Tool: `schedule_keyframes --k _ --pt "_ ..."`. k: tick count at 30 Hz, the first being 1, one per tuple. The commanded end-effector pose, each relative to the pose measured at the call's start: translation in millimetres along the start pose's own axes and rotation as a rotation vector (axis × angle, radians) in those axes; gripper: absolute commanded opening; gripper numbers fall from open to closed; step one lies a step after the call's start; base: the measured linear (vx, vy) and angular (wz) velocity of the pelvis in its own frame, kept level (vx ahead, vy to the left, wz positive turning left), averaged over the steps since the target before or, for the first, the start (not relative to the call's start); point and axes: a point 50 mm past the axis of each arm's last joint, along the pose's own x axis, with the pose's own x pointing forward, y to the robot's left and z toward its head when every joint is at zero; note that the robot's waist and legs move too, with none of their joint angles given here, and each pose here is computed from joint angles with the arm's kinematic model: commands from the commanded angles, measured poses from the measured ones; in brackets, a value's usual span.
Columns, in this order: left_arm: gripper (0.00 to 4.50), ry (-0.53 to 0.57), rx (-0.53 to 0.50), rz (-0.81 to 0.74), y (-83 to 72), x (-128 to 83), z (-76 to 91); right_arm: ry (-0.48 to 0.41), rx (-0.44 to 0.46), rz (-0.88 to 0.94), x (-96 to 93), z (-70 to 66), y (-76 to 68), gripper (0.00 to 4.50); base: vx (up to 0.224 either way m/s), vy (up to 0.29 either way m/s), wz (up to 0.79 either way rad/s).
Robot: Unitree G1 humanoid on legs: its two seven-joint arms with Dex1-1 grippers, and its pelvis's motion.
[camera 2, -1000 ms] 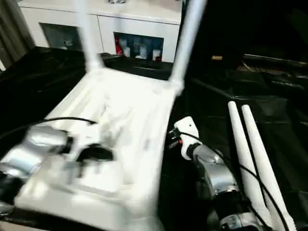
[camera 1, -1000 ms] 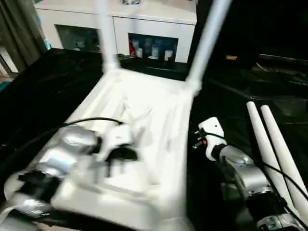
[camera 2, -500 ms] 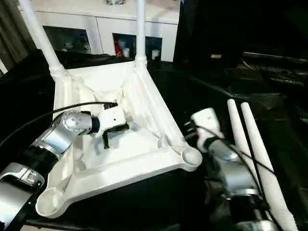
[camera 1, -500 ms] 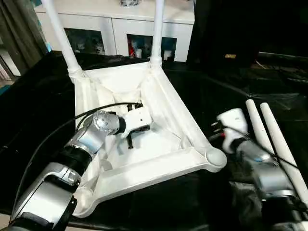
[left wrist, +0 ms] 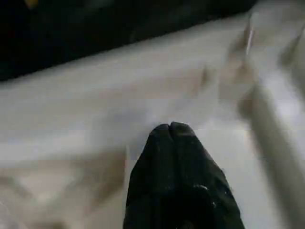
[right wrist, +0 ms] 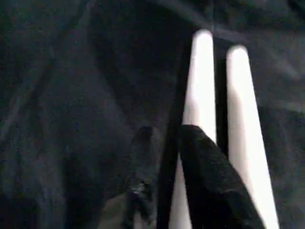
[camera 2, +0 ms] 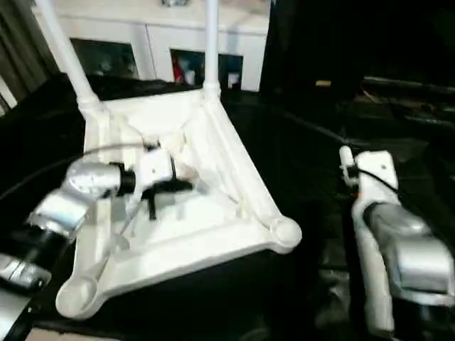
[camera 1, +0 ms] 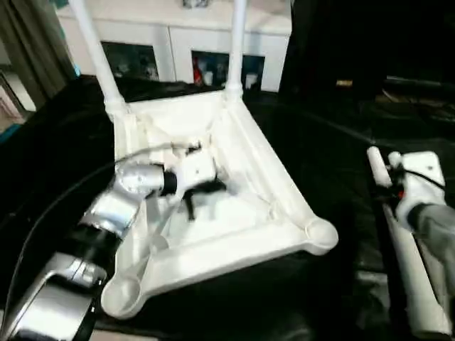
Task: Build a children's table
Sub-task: Pick table leg
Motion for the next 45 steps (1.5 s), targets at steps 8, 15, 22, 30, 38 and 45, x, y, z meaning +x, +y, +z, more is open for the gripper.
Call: schedule_keyframes --k 8,15,22,30,38,45 --pt "0.00 -0.129 -0.061 -0.149 -21.4 0.5 33.1 0.163 0.003 -0.051 -21.2 -5.0 -10.5 1.65 0.000 0.000 0.00" --pt "0.34 -0.182 -0.137 -0.318 -45.7 1.1 50.5 0.262 0.042 -0.057 -30.5 -14.1 -17.2 2.20 0.000 0.000 0.00" --pt "0.85 -0.175 -0.158 -0.365 -55.5 0.8 53.9 0.344 0.088 0.003 -31.5 -27.1 -15.9 2.69 0.000 0.000 0.00" --pt "1.39 -0.160 -0.173 -0.374 -59.9 -1.1 55.2 0.459 0.136 0.062 -29.4 -47.7 -13.7 3.05 0.000 0.000 0.00" --pt "2.12 -0.169 -0.171 -0.379 -61.0 -0.1 58.6 0.512 0.149 0.081 -27.2 -60.1 -12.6 2.70 0.000 0.000 0.00" --pt "2.63 -0.166 -0.172 -0.387 -61.7 -1.5 60.3 0.510 0.179 0.077 -23.8 -62.8 -11.7 2.22 0.000 0.000 0.00"
